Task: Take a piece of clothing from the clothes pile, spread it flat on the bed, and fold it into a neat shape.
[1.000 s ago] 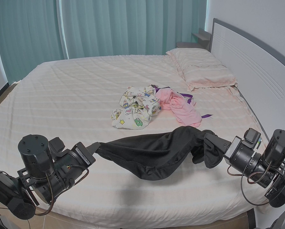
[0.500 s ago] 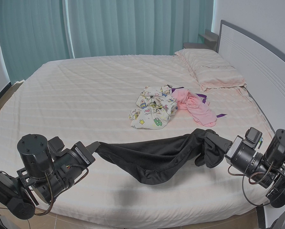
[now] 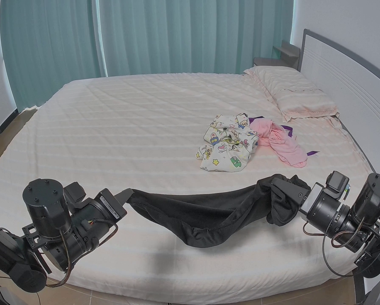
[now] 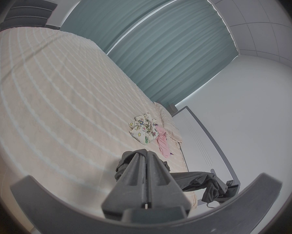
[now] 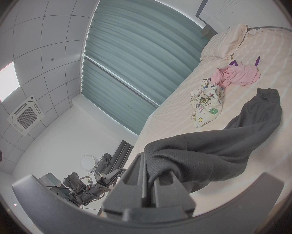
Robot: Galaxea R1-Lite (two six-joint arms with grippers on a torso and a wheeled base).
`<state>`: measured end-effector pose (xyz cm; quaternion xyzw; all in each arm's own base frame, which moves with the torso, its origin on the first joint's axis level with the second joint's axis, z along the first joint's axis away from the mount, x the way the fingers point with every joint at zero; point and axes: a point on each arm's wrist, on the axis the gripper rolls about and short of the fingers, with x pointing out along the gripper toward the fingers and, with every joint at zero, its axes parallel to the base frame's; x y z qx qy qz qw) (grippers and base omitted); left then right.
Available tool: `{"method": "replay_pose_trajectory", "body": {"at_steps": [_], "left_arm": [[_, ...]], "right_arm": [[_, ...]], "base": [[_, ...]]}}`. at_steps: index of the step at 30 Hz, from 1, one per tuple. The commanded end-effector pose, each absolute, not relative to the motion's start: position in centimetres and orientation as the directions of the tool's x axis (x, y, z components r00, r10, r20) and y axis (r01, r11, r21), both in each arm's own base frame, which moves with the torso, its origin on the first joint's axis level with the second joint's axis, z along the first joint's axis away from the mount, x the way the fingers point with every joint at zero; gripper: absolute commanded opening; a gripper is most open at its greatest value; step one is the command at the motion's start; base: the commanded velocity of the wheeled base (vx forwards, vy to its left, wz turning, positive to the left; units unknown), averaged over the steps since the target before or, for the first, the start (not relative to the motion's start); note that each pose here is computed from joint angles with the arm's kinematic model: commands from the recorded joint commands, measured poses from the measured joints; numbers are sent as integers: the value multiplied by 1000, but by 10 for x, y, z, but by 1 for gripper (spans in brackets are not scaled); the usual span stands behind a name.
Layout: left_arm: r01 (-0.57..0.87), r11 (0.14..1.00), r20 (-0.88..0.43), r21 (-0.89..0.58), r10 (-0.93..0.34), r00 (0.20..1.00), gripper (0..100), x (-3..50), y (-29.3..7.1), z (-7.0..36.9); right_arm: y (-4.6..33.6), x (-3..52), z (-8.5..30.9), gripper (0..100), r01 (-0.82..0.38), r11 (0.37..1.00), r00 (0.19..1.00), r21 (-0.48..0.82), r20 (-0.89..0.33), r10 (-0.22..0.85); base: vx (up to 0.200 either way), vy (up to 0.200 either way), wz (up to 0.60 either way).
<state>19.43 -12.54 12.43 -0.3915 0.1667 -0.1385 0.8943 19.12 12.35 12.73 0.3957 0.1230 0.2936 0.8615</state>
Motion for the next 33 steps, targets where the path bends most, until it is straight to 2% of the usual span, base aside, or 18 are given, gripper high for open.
{"method": "replay_pose_trajectory", "body": {"at_steps": [1, 33], "left_arm": [[116, 656, -195, -746, -380, 904, 0, 194, -125, 123], [108, 662, -222, -741, -395, 891, 0, 192, -130, 117]], "right_arm": [[124, 191, 129, 0, -418, 509, 796, 753, 34, 604], [125, 190, 128, 0, -420, 505, 791, 754, 31, 611]], "base": [[0, 200, 0], [0, 200, 0]]}}
